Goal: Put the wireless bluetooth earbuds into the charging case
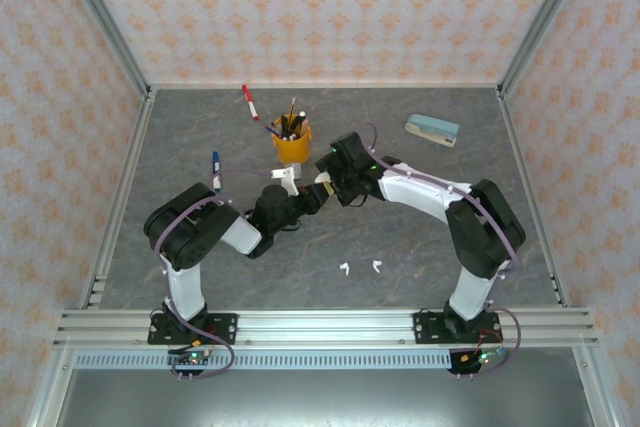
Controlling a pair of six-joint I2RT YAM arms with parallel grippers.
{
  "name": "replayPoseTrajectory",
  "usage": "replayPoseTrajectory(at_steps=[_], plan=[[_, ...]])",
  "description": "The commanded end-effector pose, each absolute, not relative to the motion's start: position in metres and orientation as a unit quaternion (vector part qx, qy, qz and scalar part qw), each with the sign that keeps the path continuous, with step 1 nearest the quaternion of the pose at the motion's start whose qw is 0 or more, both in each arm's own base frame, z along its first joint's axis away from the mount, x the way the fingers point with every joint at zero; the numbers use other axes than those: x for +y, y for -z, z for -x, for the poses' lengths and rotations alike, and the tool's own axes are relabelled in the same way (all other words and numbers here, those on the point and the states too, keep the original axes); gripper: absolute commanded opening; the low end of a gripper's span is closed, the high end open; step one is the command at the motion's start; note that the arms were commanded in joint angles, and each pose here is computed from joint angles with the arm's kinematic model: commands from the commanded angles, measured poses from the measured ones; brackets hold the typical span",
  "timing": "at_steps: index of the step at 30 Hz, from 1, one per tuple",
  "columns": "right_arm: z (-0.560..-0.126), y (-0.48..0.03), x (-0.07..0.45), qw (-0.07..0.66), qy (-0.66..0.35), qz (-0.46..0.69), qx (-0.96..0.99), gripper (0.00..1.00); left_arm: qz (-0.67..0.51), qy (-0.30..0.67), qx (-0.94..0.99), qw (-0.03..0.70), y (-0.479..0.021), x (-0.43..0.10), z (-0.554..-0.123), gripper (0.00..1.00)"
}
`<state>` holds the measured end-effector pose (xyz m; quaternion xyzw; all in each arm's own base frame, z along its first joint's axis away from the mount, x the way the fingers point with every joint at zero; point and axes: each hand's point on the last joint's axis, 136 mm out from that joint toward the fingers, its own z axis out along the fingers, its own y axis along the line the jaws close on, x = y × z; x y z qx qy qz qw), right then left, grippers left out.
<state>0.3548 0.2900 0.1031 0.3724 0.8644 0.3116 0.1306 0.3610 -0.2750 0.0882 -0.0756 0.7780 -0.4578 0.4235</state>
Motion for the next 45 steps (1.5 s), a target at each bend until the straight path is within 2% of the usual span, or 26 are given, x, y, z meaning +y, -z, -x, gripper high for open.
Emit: replayPoseTrajectory(at_steps=[1, 8, 12, 15, 20, 36, 45], plan=[[-0.357, -0.145, 0.263, 0.187, -0.317, -0.347, 0.862, 0.82, 0.04, 0.473, 0.762, 0.44, -0.119, -0.276, -0.363, 0.03], [-0.335, -0.182, 0.209, 0.283, -0.293, -0.228, 0.884, 0.83, -0.073, 0.509, 0.758, 0.4, -0.155, -0.286, -0.339, 0.02], [-0.315, -0.199, 0.213, 0.327, -0.312, -0.088, 0.888, 0.82, -0.138, 0.519, 0.757, 0.372, -0.175, -0.291, -0.32, 0.01], [-0.299, -0.209, 0.217, 0.348, -0.332, -0.021, 0.876, 0.82, -0.179, 0.518, 0.754, 0.362, -0.188, -0.293, -0.308, 0.0], [-0.283, -0.218, 0.23, 0.345, -0.369, 0.041, 0.862, 0.81, -0.21, 0.518, 0.75, 0.356, -0.204, -0.293, -0.297, 0.0], [-0.274, -0.214, 0.254, 0.303, -0.426, 0.07, 0.85, 0.78, -0.221, 0.519, 0.747, 0.353, -0.215, -0.295, -0.297, 0.0], [-0.281, -0.183, 0.251, 0.286, -0.393, 0.061, 0.872, 0.76, -0.225, 0.52, 0.743, 0.356, -0.221, -0.296, -0.297, 0.0]])
